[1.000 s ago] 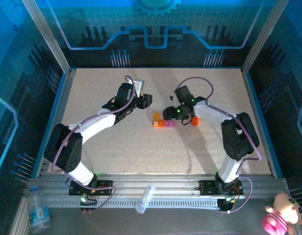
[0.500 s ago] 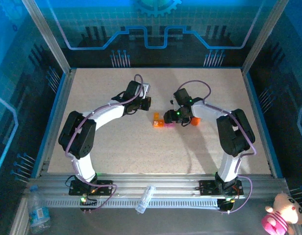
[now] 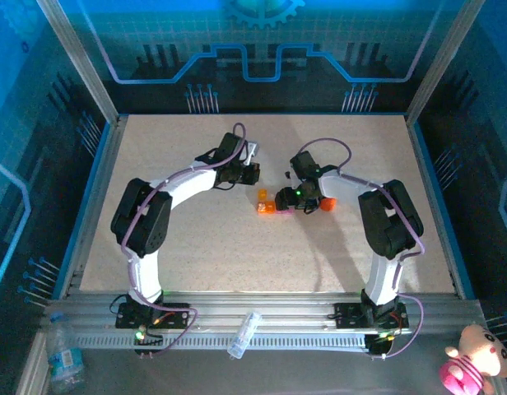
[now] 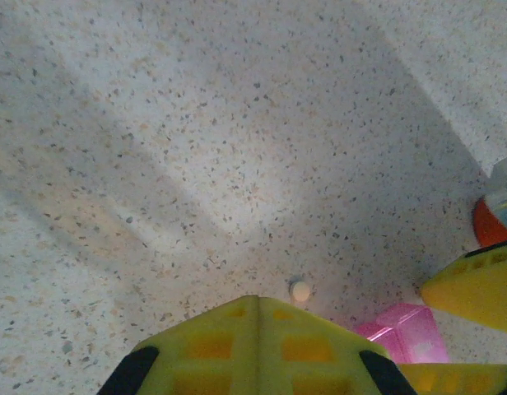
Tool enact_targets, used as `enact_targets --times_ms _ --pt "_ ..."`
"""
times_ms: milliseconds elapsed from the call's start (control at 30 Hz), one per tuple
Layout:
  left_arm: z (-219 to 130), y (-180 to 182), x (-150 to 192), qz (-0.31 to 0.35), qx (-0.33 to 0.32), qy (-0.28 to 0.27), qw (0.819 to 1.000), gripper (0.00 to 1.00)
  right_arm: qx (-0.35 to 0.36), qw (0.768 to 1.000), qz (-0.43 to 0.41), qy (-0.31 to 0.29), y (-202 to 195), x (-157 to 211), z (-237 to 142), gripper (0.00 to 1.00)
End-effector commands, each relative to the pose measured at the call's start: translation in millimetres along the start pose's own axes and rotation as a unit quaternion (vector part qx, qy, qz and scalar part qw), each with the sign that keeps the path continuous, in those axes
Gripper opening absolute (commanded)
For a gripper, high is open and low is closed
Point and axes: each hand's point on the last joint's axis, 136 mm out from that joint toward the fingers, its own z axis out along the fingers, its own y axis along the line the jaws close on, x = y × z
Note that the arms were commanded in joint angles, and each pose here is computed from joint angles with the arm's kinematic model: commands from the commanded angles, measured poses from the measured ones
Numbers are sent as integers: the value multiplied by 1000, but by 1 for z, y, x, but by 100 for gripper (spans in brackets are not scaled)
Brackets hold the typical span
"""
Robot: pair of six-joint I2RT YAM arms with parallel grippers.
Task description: Sort the pills into containers
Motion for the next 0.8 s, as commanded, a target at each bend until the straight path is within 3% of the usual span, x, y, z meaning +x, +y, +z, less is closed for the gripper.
enact_targets --times_ms 0,467,767 --pt "8 0 9 -22 11 33 999 0 16 1000 14 19 -11 11 11 67" --pt "27 -3 26 -44 33 80 995 0 21 999 18 26 -14 13 16 67" --pt "22 -11 31 -49 56 89 993 0 28 999 20 30 -17 15 19 67"
